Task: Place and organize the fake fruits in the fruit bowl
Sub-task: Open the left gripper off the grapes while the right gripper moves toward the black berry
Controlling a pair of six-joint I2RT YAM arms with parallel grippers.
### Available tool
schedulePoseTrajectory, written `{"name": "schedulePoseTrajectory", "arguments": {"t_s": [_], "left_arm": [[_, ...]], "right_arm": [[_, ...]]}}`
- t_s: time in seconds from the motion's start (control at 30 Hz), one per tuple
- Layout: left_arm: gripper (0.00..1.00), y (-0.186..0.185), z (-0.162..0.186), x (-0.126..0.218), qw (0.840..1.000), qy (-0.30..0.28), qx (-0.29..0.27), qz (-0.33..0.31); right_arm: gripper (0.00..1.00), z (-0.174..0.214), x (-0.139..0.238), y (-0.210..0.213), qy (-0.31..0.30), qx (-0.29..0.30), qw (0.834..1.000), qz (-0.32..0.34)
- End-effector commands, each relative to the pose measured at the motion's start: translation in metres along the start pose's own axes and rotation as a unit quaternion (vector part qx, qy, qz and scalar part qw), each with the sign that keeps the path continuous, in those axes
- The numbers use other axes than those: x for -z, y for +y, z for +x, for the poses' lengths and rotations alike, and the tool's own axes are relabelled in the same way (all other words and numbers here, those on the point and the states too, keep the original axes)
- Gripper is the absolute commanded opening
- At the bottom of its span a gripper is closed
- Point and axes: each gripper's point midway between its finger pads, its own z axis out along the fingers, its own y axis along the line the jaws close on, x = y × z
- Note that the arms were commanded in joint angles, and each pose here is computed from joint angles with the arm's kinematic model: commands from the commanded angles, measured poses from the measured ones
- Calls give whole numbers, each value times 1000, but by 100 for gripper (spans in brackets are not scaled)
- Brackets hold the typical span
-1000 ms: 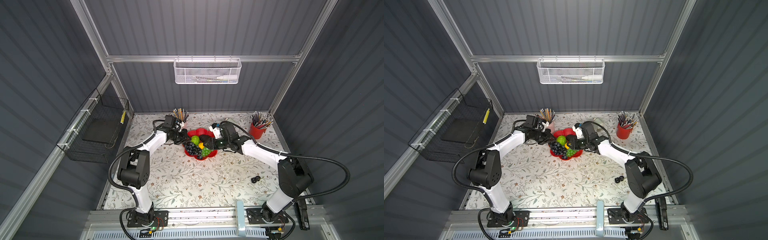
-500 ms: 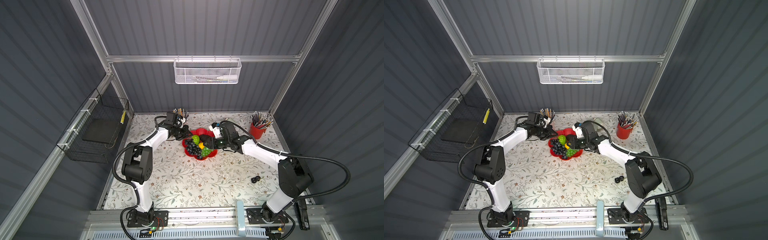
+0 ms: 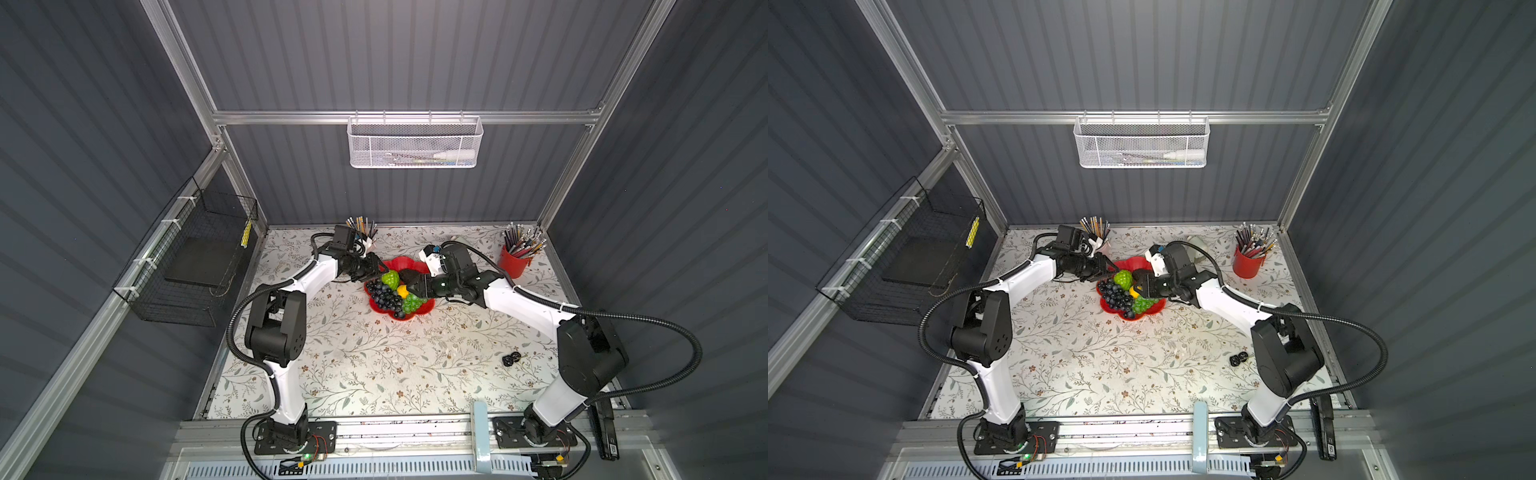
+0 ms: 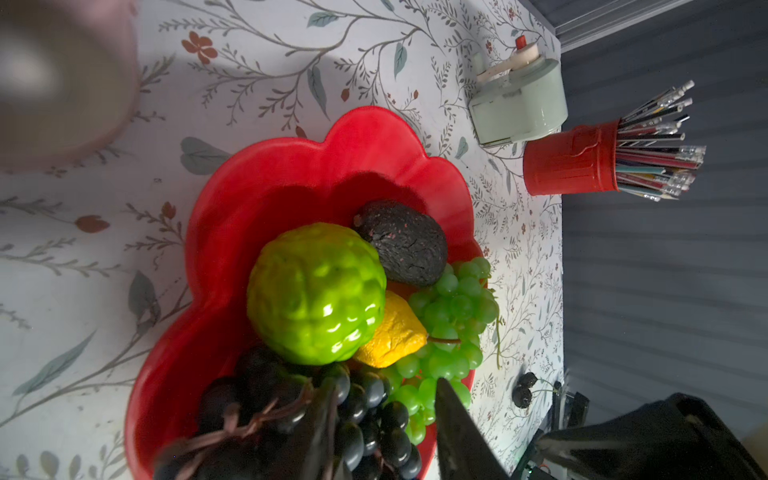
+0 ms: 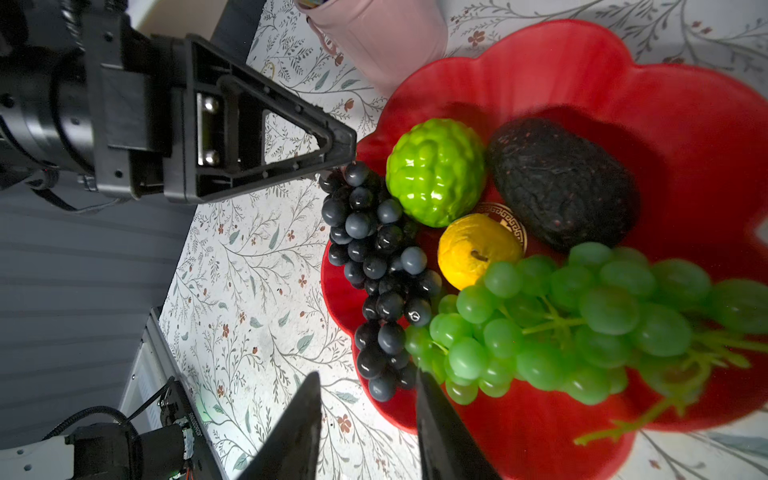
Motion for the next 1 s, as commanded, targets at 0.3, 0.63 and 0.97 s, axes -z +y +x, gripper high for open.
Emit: {"name": "schedulePoseTrajectory", "arguments": {"t_s": [0.3,0.63,0.97], "left_arm": [[68,-30,-23,46,997,-37,-67,-24],[81,-14,-22,90,982,-65,-110,-139],[85,-23,-18,105,981,-106,-107,-124]], "right_arm": [[43,1,63,-6,-25,-35,998,36],[46,34,146,-88,-52,-198,956,212],[59,111,227,-136,-81,-360,861,349]]}}
